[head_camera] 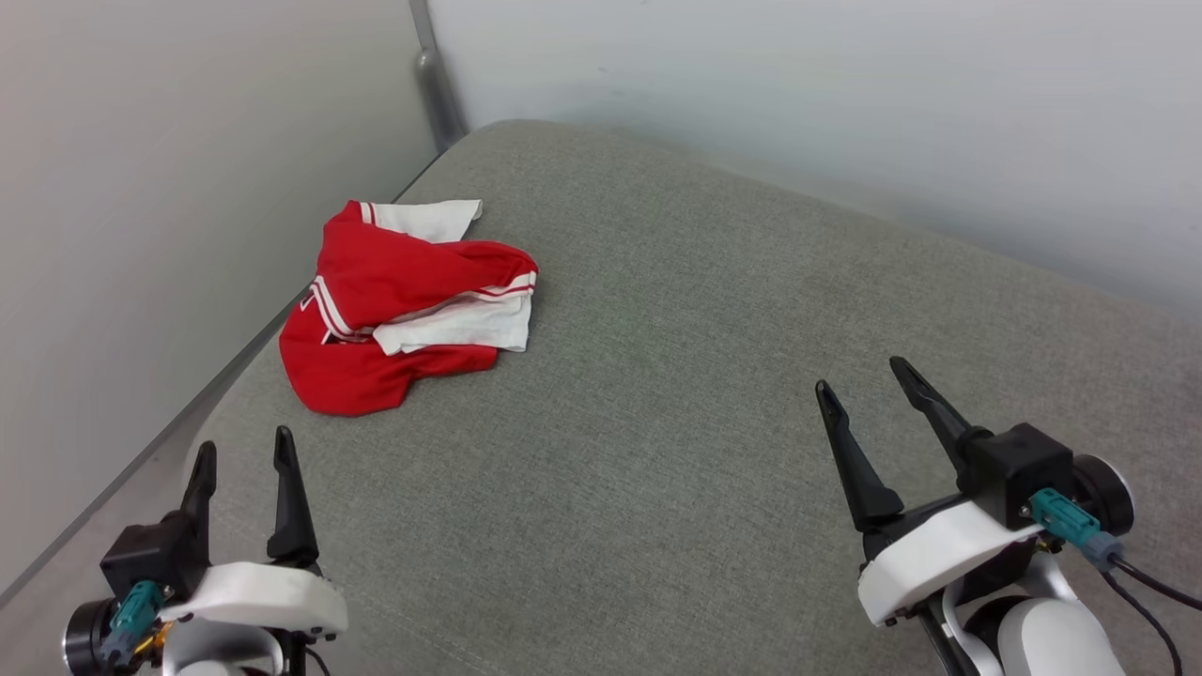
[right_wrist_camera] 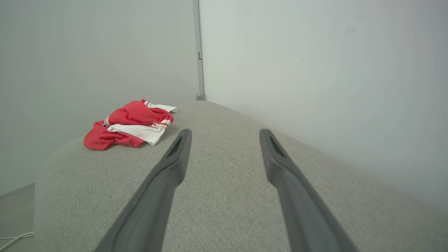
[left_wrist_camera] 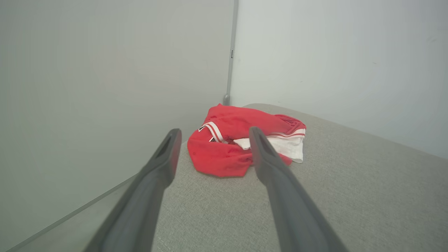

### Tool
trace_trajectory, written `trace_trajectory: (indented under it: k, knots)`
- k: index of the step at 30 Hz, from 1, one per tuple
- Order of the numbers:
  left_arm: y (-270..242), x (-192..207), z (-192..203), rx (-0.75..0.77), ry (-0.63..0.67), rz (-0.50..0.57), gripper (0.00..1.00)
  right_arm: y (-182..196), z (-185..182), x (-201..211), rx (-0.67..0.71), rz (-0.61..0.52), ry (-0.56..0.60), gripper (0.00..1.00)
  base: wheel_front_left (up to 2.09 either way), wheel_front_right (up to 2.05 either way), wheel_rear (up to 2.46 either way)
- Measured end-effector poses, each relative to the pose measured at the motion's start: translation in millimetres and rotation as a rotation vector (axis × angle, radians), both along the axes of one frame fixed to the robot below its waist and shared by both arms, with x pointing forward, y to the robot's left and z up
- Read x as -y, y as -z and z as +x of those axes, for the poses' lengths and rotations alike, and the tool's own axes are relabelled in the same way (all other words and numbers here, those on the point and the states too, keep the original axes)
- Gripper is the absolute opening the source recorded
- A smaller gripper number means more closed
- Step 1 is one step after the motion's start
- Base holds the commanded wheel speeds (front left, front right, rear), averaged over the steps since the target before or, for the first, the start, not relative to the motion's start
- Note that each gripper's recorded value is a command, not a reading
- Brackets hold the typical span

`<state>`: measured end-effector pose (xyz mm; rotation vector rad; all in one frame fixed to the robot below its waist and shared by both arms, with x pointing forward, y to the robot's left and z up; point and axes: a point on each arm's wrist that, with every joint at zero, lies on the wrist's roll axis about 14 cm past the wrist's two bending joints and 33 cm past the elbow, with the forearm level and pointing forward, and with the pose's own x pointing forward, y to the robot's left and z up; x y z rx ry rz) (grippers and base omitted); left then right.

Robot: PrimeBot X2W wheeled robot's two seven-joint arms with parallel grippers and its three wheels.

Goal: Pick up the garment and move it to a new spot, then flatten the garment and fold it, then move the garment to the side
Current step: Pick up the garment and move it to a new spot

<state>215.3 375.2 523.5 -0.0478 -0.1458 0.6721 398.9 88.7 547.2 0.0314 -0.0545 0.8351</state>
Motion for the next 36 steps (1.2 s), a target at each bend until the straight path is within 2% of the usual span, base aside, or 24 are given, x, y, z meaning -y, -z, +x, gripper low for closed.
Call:
trace_trajectory:
  k: [7, 13, 15, 18, 23, 29, 34, 35, 36]
  knots:
    - [-18.3, -0.9, 36.4, 0.021, 0.075, 0.038, 1.00, 4.7, 12.5, 8.7, -0.012, 0.001, 0.033, 1.00, 0.00, 0.00, 0.00]
    - [-32.1, -23.2, 95.6, -0.007, 0.138, 0.051, 1.00, 7.7, 34.6, 19.4, -0.012, 0.001, 0.071, 1.00, 0.00, 0.00, 0.00]
    - [-30.6, -38.0, 132.1, -0.105, 0.172, 0.061, 1.00, 14.7, 50.7, 31.0, -0.022, 0.004, 0.107, 1.00, 0.00, 0.00, 0.00]
    - [-14.9, -46.5, 166.9, -0.221, 0.205, 0.020, 1.00, 27.1, 65.8, 45.5, -0.042, 0.006, 0.151, 1.00, 0.00, 0.00, 0.00]
    - [37.8, -45.8, 211.3, -0.476, 0.280, -0.110, 1.00, 56.2, 85.9, 71.6, -0.089, 0.004, 0.227, 1.00, 0.00, 0.00, 0.00]
    - [112.9, -50.9, 216.5, -0.806, 0.289, -0.307, 1.00, 94.8, 99.9, 100.7, -0.156, -0.002, 0.309, 1.00, 0.00, 0.00, 0.00]
    - [157.0, -48.3, 212.6, -0.984, 0.285, -0.414, 1.00, 122.7, 105.3, 119.2, -0.203, -0.020, 0.359, 1.00, 0.00, 0.00, 0.00]
    - [166.2, -50.6, 214.8, -1.024, 0.279, -0.437, 0.90, 132.7, 106.7, 126.3, -0.219, -0.029, 0.377, 1.00, 0.00, 0.00, 0.00]
    - [168.4, -50.3, 216.2, -1.026, 0.279, -0.437, 0.35, 133.5, 107.4, 127.4, -0.219, -0.027, 0.380, 1.00, 0.00, 0.00, 0.00]
